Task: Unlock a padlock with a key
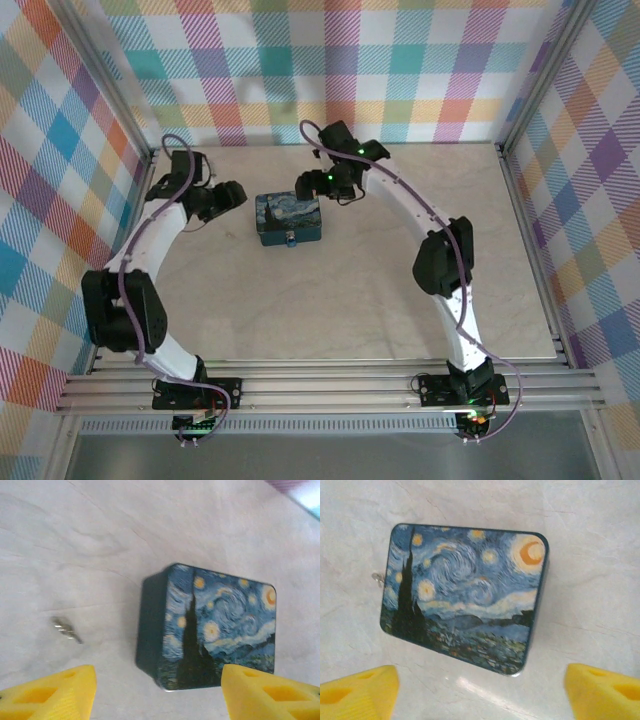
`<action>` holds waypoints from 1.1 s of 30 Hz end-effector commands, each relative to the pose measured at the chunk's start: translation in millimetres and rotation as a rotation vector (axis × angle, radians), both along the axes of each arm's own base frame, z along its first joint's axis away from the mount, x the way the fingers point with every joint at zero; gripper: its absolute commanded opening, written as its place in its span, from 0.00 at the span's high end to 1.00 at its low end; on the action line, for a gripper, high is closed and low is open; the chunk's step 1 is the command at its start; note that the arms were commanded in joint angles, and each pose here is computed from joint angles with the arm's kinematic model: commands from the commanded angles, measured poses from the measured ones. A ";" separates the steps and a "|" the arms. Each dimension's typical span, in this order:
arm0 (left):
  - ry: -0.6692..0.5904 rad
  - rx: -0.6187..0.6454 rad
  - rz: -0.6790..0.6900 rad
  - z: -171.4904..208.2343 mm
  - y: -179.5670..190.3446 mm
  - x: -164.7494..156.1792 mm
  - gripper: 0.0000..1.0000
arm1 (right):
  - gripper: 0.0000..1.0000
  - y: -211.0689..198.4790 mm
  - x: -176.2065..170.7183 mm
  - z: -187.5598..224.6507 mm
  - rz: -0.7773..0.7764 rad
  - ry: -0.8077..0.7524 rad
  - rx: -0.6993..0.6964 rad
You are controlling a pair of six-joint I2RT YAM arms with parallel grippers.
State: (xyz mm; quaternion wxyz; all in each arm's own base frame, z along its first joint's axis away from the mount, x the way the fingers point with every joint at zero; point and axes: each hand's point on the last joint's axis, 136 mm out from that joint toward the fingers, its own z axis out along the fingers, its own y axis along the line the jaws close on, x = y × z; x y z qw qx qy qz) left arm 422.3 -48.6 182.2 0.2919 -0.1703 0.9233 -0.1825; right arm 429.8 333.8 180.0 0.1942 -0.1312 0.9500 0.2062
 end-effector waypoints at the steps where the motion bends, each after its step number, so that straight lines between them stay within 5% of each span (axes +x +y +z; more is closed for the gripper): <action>1: 0.161 0.044 0.119 -48.4 28.8 -25.6 0.34 | 0.00 -24.9 0.4 -5.7 -0.075 -0.062 -0.060; 8: 0.335 0.035 0.160 -109.5 32.6 -36.0 0.40 | 0.00 -89.9 -6.4 -10.2 -0.228 -0.206 -0.232; 14: 0.377 0.029 0.169 -131.0 32.3 -19.7 0.45 | 0.00 -128.5 -21.7 -35.0 -0.301 -0.124 -0.184; 28: 0.385 0.116 0.224 -153.6 48.7 20.0 0.55 | 0.03 -136.3 -48.7 -73.4 -0.292 -0.019 -0.164; 33: 0.409 0.117 0.211 -163.6 45.3 18.3 0.69 | 0.05 -131.8 -50.6 -71.2 -0.284 -0.013 -0.134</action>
